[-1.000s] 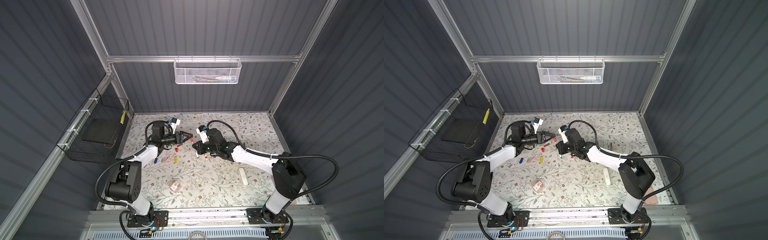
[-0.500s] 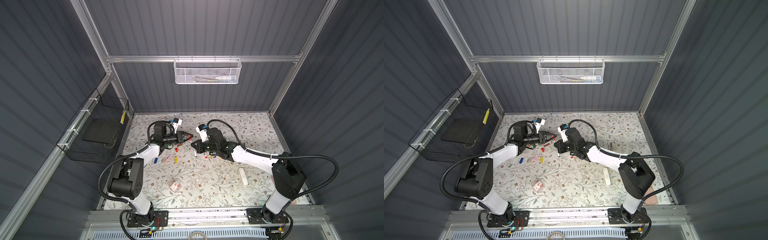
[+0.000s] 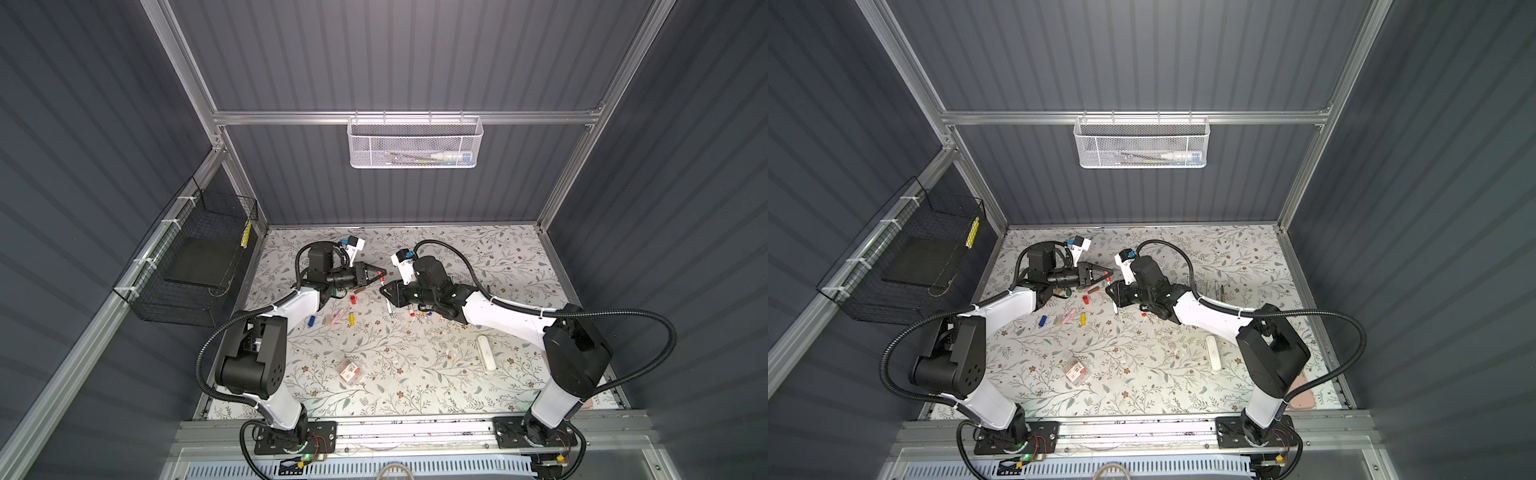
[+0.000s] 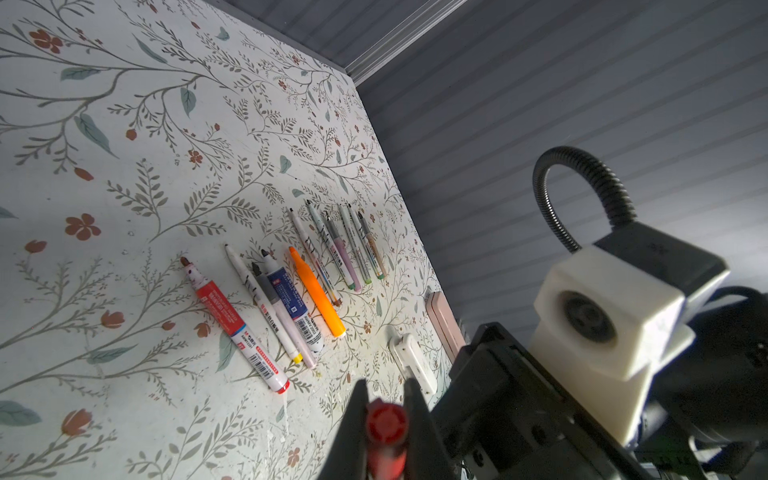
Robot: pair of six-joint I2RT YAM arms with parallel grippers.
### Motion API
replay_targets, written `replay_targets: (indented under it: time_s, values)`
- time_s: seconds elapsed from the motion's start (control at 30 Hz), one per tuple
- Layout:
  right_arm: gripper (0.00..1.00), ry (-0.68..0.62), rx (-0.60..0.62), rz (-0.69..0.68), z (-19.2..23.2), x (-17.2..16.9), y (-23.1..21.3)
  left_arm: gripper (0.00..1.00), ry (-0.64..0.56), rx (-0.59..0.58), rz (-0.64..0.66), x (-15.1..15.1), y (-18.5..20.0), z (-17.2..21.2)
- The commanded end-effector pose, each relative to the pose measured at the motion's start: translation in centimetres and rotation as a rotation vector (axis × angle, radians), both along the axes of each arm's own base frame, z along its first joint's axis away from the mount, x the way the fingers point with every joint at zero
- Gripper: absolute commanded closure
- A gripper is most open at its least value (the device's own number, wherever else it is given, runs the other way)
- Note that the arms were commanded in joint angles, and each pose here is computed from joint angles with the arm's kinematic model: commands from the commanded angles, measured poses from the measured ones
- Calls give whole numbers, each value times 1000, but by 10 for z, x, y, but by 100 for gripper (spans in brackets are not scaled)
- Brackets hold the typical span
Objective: Open the pen caps
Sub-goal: 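Pull the left gripper away from the right, drawing off the red cap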
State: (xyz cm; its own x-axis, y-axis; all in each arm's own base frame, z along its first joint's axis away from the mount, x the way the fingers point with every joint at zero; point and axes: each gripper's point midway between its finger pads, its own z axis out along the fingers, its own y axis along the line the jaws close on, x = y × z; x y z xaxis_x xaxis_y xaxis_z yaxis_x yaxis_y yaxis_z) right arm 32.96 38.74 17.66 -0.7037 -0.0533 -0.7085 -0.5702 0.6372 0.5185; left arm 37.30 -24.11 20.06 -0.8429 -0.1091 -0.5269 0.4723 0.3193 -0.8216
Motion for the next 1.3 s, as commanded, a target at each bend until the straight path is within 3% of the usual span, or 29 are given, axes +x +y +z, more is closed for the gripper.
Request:
replay_targets:
  time_s: [0.0,0.13,0.3,0.33,0.53,0.7,0.8,0.87,1.03,1.27]
  values:
    - [71,46,5,28,-15,-3,9,100,-48,-5,-3,3,1,17]
    - [72,55,-4,38,-22,-2,12,100,-49,-18,-5,4,0,19]
    - [98,53,-3,39,-18,-3,12,100,-59,-19,-15,1,0,22]
    - [100,55,-7,38,-20,-4,11,100,-64,-15,-11,1,1,21]
    - [100,110,-5,37,-45,-31,0,100,-115,7,75,34,32,48]
    - [100,164,-21,49,-72,-63,-6,100,-333,64,192,79,59,107]
    - [100,163,-34,42,-79,-76,-16,100,-402,55,234,102,71,148]
    - [100,162,-43,20,-83,-77,-24,100,-412,66,257,107,74,155]
    - [100,135,-78,-17,-74,-67,-27,100,-297,143,234,88,72,116]
    - [100,174,-181,-119,-81,-22,-32,100,-60,452,174,23,95,16]
